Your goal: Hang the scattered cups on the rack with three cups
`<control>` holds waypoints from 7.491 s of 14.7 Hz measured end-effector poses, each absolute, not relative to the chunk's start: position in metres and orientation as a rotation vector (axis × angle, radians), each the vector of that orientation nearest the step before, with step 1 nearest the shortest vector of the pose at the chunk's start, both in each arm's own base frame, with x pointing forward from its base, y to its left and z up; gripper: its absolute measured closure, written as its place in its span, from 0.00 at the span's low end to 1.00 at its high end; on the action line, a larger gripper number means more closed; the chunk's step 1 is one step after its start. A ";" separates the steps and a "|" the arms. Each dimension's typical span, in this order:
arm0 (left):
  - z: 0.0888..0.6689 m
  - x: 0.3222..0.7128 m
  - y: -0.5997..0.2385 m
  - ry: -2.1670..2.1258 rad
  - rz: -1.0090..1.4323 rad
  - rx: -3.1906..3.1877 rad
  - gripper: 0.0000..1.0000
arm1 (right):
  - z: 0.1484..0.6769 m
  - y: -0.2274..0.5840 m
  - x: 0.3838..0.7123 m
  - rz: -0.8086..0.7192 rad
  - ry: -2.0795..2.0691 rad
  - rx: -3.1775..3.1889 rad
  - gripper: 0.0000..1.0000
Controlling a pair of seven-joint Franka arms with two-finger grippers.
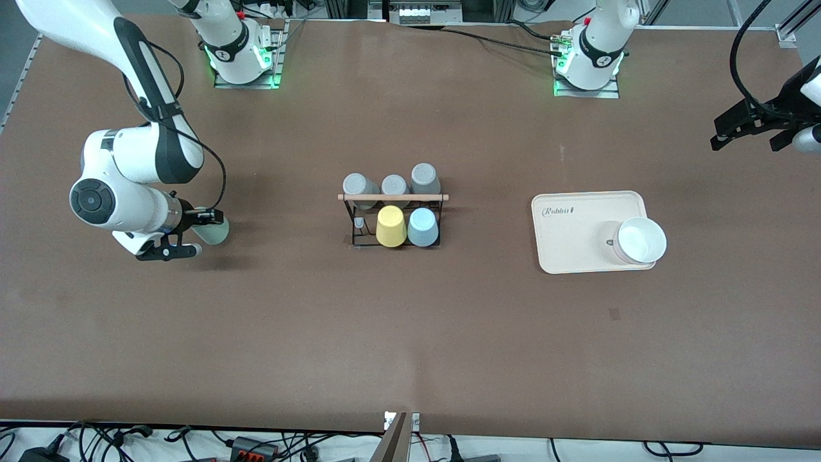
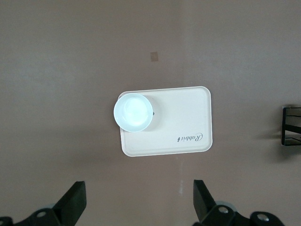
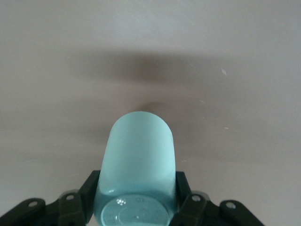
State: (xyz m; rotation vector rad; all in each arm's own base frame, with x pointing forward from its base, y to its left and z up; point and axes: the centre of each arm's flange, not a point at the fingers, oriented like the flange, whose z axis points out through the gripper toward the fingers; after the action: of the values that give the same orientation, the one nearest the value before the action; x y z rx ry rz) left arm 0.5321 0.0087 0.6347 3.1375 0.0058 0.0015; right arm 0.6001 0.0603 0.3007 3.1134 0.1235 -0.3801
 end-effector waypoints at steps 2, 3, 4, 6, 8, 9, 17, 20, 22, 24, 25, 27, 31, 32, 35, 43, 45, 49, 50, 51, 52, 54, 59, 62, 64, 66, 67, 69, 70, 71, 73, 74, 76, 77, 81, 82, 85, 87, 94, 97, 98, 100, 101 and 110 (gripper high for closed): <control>0.635 0.532 0.009 0.006 0.002 3.137 0.00 | 0.351 0.107 0.616 -0.393 0.083 3.155 0.32; 0.635 0.532 0.009 0.006 0.002 3.137 0.00 | 0.373 0.128 0.621 -0.405 0.074 3.164 0.32; 0.634 0.532 0.009 0.006 0.002 3.137 0.00 | 0.393 0.149 0.626 -0.403 0.068 3.167 0.32; 0.634 0.533 0.009 0.006 0.000 3.137 0.00 | 0.415 0.190 0.628 -0.377 0.042 3.170 0.32; 0.633 0.533 0.009 0.005 -0.001 3.137 0.00 | 0.417 0.239 0.621 -0.356 -0.040 3.159 0.32; 0.633 0.533 0.008 0.005 -0.002 3.137 0.00 | 0.416 0.265 0.616 -0.330 -0.100 3.157 0.32; 0.633 0.534 0.008 0.004 -0.003 3.137 0.00 | 0.397 0.373 0.595 -0.259 -0.427 3.175 0.32; 0.633 0.534 0.008 0.004 -0.003 3.137 0.00 | 0.385 0.378 0.595 -0.352 -0.486 3.196 0.32; 0.632 0.534 0.008 0.004 -0.003 3.137 0.00 | 0.375 0.379 0.596 -0.375 -0.497 3.186 0.32; 0.632 0.534 0.008 0.004 -0.004 3.137 0.00 | 0.361 0.379 0.596 -0.402 -0.502 3.170 0.32; 0.632 0.534 0.008 0.004 -0.004 3.137 0.00 | 0.353 0.379 0.597 -0.414 -0.503 3.163 0.32; 0.632 0.534 0.008 0.004 -0.004 3.137 0.00 | 0.341 0.379 0.597 -0.436 -0.514 3.147 0.32; 0.632 0.534 0.008 0.004 -0.004 3.137 0.00 | 0.320 0.383 0.595 -0.471 -0.531 3.120 0.32; 0.632 0.534 0.008 0.004 -0.004 3.137 0.00 | 0.315 0.384 0.594 -0.474 -0.533 3.118 0.32; 0.632 0.534 0.008 0.004 -0.004 3.137 0.00 | 0.302 0.386 0.596 -0.477 -0.542 3.116 0.32; 0.632 0.534 0.008 0.004 -0.004 3.137 0.00 | 0.335 0.384 0.615 -0.389 -0.625 3.160 0.00; 0.632 0.534 0.008 0.004 -0.004 3.137 0.00 | 0.363 0.373 0.622 -0.350 -0.646 3.174 0.00; 0.632 0.534 0.008 0.005 -0.004 3.137 0.00 | 0.421 0.301 0.648 -0.266 -0.668 3.181 0.00; 0.632 0.534 0.008 0.004 -0.005 3.137 0.00 | 0.432 0.272 0.656 -0.238 -0.622 3.183 0.00; 0.632 0.534 0.008 0.005 -0.005 3.137 0.00 | 0.440 0.243 0.665 -0.210 -0.555 3.182 0.00; 0.632 0.534 0.009 0.006 -0.005 3.137 0.00 | 0.447 0.214 0.671 -0.184 -0.475 3.180 0.00; 0.632 0.534 0.010 0.009 -0.005 3.137 0.00 | 0.462 0.166 0.681 -0.139 -0.360 3.178 0.00; 0.633 0.542 0.013 0.016 0.009 3.136 0.00 | 0.515 0.077 0.687 -0.029 -0.257 3.180 0.00; 0.634 0.551 0.015 0.022 0.020 3.135 0.00 | 0.552 0.037 0.678 0.056 -0.156 3.163 0.00; 0.634 0.553 0.017 0.026 0.022 3.135 0.00 | 0.573 0.002 0.672 0.100 -0.086 3.136 0.00; 0.639 0.553 0.017 0.027 0.036 3.135 0.00 | 0.587 -0.024 0.664 0.121 -0.030 3.120 0.00; 0.640 0.553 0.018 0.029 0.038 3.135 0.00 | 0.591 -0.031 0.660 0.118 -0.032 3.119 0.00; 0.639 0.553 0.020 0.035 0.033 3.135 0.00 | 0.592 -0.037 0.653 0.105 -0.032 3.120 0.00; 0.639 0.552 0.021 0.037 0.027 3.135 0.00 | 0.591 -0.035 0.649 0.094 -0.028 3.122 0.00; 0.639 0.552 0.022 0.039 0.023 3.135 0.00 | 0.589 -0.033 0.645 0.085 -0.022 3.124 0.00; 0.640 0.550 0.027 0.058 0.022 3.117 0.00 | 0.583 -0.029 0.638 0.083 -0.012 3.126 0.00; 0.641 0.550 0.030 0.063 0.024 3.103 0.00 | 0.579 -0.028 0.633 0.090 -0.010 3.126 0.00; 0.642 0.548 0.033 0.064 0.024 3.092 0.00 | 0.568 -0.028 0.618 0.101 -0.010 3.127 0.00; 0.643 0.547 0.032 0.060 0.023 3.091 0.00 | 0.563 -0.028 0.608 0.093 -0.011 3.129 0.00; 0.644 0.545 0.026 0.043 0.021 3.091 0.00 | 0.555 -0.028 0.581 0.053 -0.013 3.133 0.00; 0.644 0.545 0.025 0.041 0.021 3.092 0.00 | 0.555 -0.028 0.579 0.051 -0.013 3.133 0.00; 0.645 0.544 0.024 0.037 0.025 3.095 0.00 | 0.556 -0.028 0.577 0.042 -0.013 3.134 0.00; 0.646 0.544 0.023 0.033 0.026 3.096 0.00 | 0.555 -0.028 0.574 0.013 -0.012 3.135 0.00; 0.645 0.544 0.021 0.027 0.023 3.096 0.00 | 0.556 -0.028 0.572 0.001 -0.011 3.135 0.00; 0.645 0.544 0.020 0.026 0.021 3.096 0.00 | 0.557 -0.028 0.573 0.006 -0.012 3.135 0.00; 0.645 0.544 0.020 0.026 0.021 3.096 0.00 | 0.557 -0.030 0.572 0.008 -0.015 3.135 0.00; 0.644 0.544 0.020 0.026 0.020 3.096 0.00 | 0.558 -0.033 0.572 0.009 -0.024 3.135 0.00; 0.644 0.544 0.020 0.026 0.020 3.096 0.00 | 0.558 -0.033 0.572 0.009 -0.025 3.135 0.00; 0.644 0.544 0.020 0.026 0.018 3.096 0.00 | 0.569 -0.031 0.564 0.005 -0.020 3.136 0.00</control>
State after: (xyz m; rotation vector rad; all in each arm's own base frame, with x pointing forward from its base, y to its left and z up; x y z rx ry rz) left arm 0.5443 0.0203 0.6437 3.0956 0.0261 0.0180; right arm 0.5636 -0.0307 0.5693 3.1363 -0.0195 0.0047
